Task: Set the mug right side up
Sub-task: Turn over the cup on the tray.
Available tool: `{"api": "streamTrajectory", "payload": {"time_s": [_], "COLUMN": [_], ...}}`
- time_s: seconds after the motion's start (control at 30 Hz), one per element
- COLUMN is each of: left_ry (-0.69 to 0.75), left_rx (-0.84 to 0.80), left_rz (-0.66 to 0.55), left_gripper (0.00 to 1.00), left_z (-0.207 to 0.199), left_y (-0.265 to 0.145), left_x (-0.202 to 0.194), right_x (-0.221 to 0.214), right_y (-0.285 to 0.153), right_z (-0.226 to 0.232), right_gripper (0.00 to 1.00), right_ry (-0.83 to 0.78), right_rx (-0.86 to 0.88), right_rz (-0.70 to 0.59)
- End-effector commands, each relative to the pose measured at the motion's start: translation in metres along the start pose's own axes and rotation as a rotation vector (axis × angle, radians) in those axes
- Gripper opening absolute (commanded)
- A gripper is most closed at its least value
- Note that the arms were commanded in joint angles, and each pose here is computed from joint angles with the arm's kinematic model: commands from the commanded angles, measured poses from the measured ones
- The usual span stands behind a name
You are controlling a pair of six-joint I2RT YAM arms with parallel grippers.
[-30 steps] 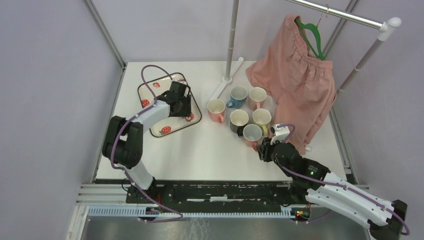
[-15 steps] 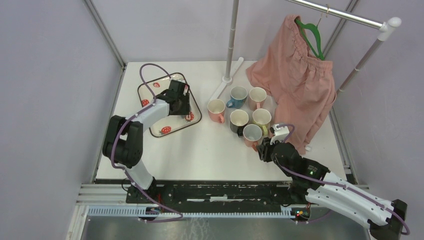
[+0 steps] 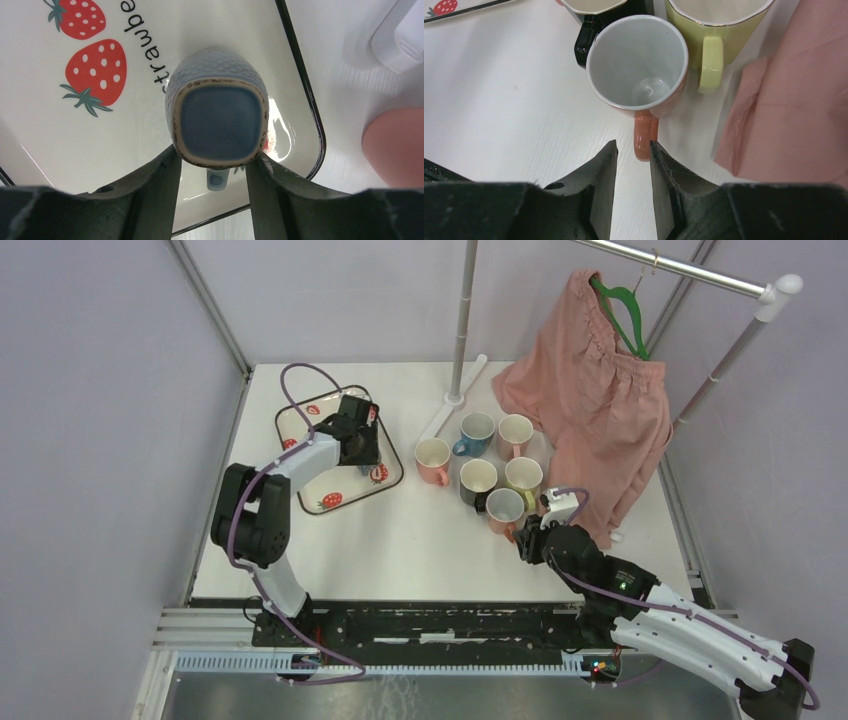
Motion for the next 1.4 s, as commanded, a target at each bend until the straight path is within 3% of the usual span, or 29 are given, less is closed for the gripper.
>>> {"api": "streamTrajectory", "payload": {"time_s": [0.0,0.1,0.5,0.57,0.77,1.37], "left_ry": [0.011,0.016,0.041,0.046,0.044,-0.04], "left_rx": [0.005,0.002,0.019,0.019,-0.011,-0.222], "left_rz": [-0.029,-0.021,-0.017,-0.013,-0.039,-0.343], "left_gripper": [0.54,0.4,0.19,0.03,0.02,0.02], "left_z": [0.002,0.002,0.005,0.006,0.005,0.001], "left_y": [0.001,0.002,0.0,0.0,-0.008,-0.088], "left_x": [0.011,0.01,0.011,0.009,0.008,0.013], "right_x": [0.003,0.004,0.003,0.003,0.003,0.006], "right_y": [0.001,0.001,0.002,0.002,0.002,0.001], "right_z": [0.001,0.002,0.002,0.002,0.002,0.002], "right_gripper": [0.36,0.36,0.34,0.34,0.34,0.33], "right_ry": [-0.003,-0.003,-0.004,-0.003,-0.004,0.009], "right_rx": [0.006,0.008,0.01,0.01,0.009,0.008], "right_rz": [-0.021,-0.022,-0.019,-0.018,-0.02,-0.036]}}
Point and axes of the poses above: each gripper's point midway between its finger pads, its own y axis out along the fingers, its own z axis along the line the jaws close on, x = y × z, the point moved 6 cm from there along -y, back along the fingers, and after that the axes turned 1 degree about -y, right-handed, at the moved point
